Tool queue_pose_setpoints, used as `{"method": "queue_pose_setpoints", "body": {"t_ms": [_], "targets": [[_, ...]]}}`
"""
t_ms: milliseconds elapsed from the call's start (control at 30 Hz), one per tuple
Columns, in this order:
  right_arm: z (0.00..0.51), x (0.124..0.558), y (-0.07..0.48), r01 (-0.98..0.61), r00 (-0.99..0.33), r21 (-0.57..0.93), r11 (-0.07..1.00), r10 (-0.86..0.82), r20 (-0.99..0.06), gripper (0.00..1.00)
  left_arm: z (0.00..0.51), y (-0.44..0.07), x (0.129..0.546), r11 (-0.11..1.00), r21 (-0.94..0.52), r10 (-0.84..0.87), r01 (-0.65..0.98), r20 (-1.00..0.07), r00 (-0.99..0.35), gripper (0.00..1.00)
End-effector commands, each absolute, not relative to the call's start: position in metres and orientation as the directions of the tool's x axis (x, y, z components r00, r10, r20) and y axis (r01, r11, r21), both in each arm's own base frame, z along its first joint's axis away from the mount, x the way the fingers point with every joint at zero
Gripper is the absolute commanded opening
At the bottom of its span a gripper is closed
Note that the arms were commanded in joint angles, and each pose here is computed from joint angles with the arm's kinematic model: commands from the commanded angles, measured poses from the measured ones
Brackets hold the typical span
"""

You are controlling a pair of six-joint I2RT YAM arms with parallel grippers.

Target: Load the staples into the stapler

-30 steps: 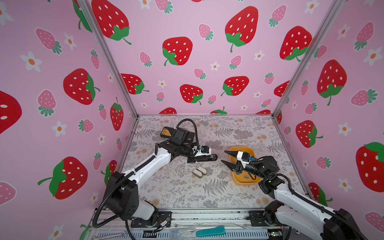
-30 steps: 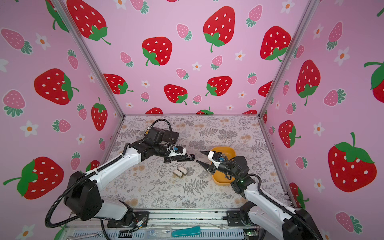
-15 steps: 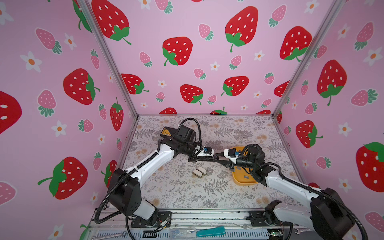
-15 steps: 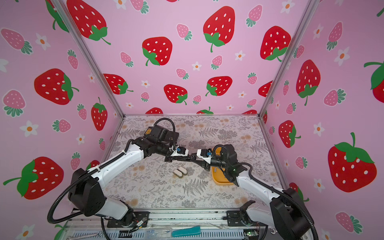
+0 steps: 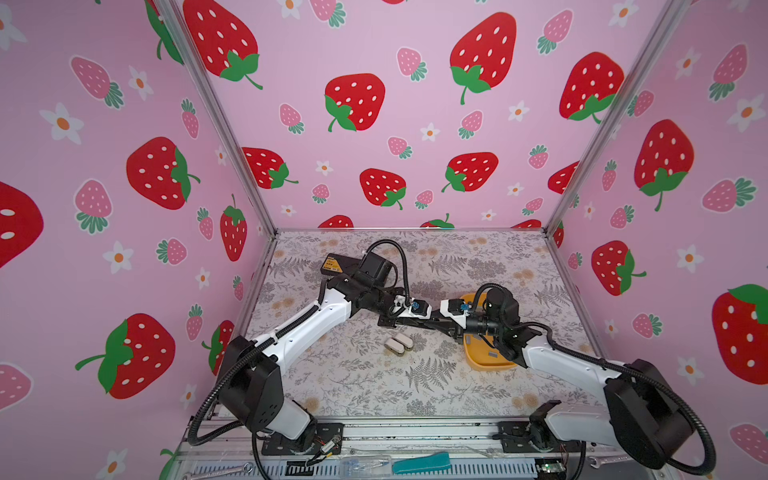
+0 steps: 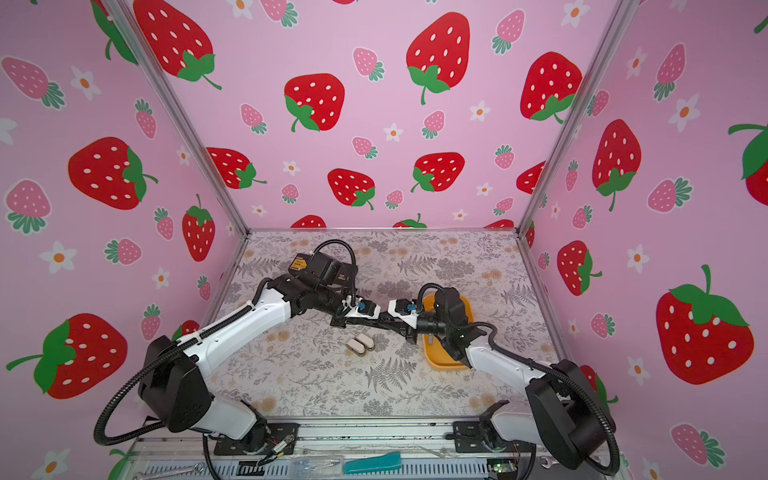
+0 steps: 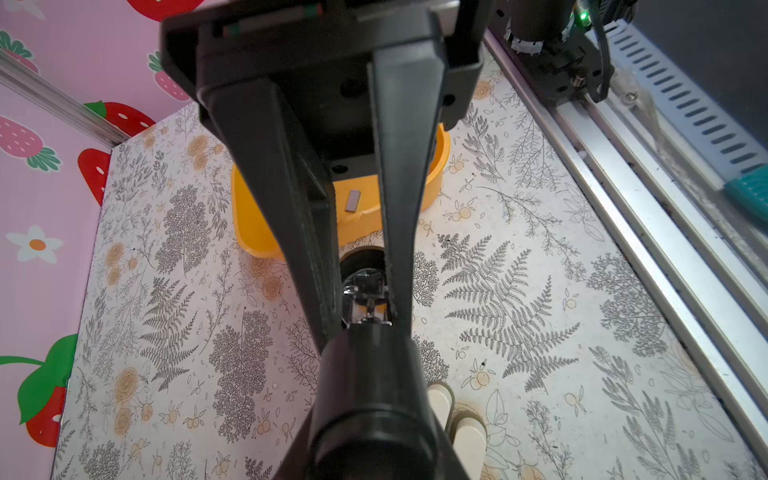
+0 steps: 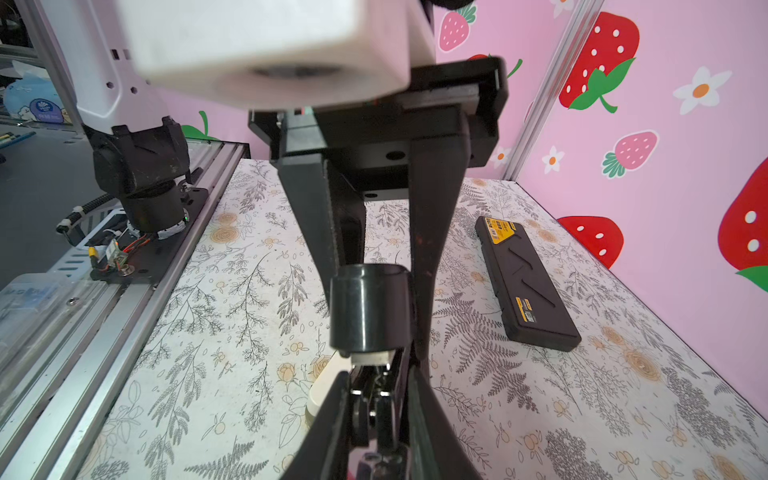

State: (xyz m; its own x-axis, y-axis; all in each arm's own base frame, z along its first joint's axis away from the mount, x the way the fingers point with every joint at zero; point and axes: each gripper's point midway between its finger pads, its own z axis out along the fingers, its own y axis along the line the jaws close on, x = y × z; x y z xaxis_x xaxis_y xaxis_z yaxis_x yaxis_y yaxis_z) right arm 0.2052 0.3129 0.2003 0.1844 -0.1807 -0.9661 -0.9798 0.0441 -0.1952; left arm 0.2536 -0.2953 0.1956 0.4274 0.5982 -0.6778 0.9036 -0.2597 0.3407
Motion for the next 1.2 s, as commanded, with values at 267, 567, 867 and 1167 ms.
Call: {"method": "queue_pose_setpoints", "body": {"t_ms": [267, 567, 867, 1167], "targets": [[0.186, 0.222, 0.323, -0.979, 0.179, -0.196, 0.055, -0.231, -0.956, 0.25, 0.271, -0.300, 0.250, -0.237, 0.447, 0.402, 0.863, -0.763, 0.506, 0.00], [0.181, 0.227, 0.331, -0.982, 0.158, -0.180, 0.063, -0.255, -0.954, 0.29, 0.291, -0.288, 0.242, -0.200, 0.471, 0.319, 0.859, -0.798, 0.512, 0.00], [0.186, 0.220, 0.345, -0.981, 0.177, -0.192, 0.040, -0.244, -0.954, 0.29, 0.299, -0.284, 0.233, -0.206, 0.479, 0.270, 0.853, -0.810, 0.520, 0.00], [0.185, 0.225, 0.356, -0.986, 0.145, -0.161, 0.044, -0.246, -0.958, 0.28, 0.304, -0.281, 0.231, -0.205, 0.481, 0.242, 0.852, -0.819, 0.520, 0.00]]}}
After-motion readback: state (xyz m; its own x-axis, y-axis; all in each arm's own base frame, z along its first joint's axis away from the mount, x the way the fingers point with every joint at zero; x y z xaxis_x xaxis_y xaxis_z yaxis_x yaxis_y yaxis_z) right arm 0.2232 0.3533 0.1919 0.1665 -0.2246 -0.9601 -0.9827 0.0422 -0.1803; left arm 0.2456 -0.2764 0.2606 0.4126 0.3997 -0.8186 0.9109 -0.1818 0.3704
